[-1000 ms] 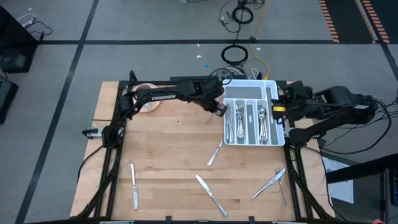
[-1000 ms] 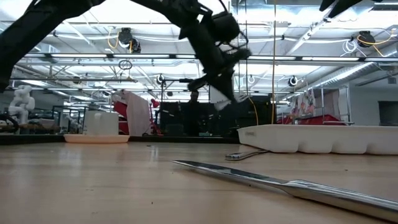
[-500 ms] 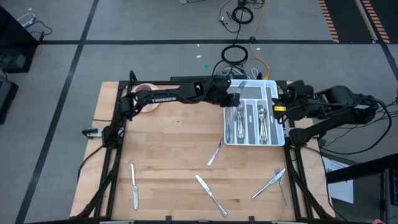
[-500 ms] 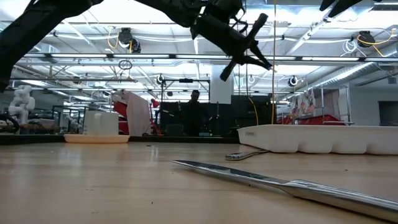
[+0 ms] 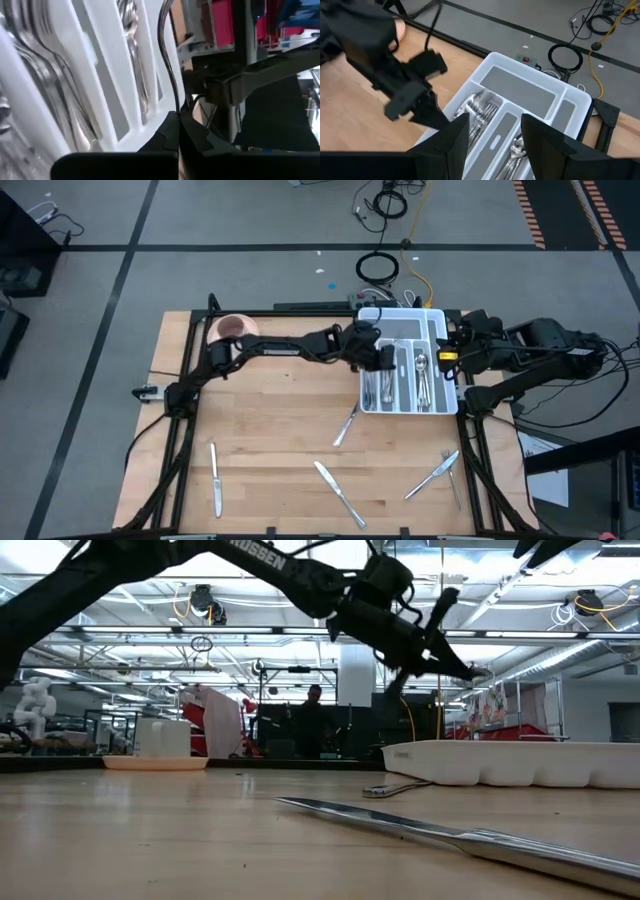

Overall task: Sort silverware
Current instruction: Put the silver fork into the white silverware tray

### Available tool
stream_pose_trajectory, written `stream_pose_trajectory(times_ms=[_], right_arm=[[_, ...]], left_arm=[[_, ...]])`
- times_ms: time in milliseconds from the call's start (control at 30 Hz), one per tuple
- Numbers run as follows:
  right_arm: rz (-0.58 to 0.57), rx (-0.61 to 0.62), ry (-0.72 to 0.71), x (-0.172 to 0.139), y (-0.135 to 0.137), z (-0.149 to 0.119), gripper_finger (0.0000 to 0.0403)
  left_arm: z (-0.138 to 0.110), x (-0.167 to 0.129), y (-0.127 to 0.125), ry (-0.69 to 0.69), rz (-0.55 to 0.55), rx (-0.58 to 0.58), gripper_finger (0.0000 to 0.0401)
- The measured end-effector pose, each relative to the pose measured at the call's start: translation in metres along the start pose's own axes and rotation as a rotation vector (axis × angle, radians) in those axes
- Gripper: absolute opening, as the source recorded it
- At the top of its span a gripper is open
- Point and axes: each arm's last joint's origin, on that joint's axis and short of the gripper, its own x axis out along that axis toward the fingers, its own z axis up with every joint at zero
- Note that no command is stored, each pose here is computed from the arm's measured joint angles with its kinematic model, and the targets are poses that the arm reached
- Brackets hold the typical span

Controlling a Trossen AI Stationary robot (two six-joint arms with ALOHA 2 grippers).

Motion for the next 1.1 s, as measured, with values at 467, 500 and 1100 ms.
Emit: stream_pose_trajectory(times_ms=[467,500,1100], right_arm=[[0.003,0.000,0.005,0.000,0.000,0.000,0.0171],[0.004,0.001,0.004,0.000,0.000,0.000,0.0171],[0.026,0.015,-0.003,0.000,0.003,0.001,0.0171]], left_arm=[[-0.006,0.039,0.053,-0.009,0.109,-0.157,0.0000],[-0.006,0.041,0.056,-0.010,0.117,-0.177,0.0000],[-0.005,0.050,0.072,-0.064,0.136,-0.266,0.0020]])
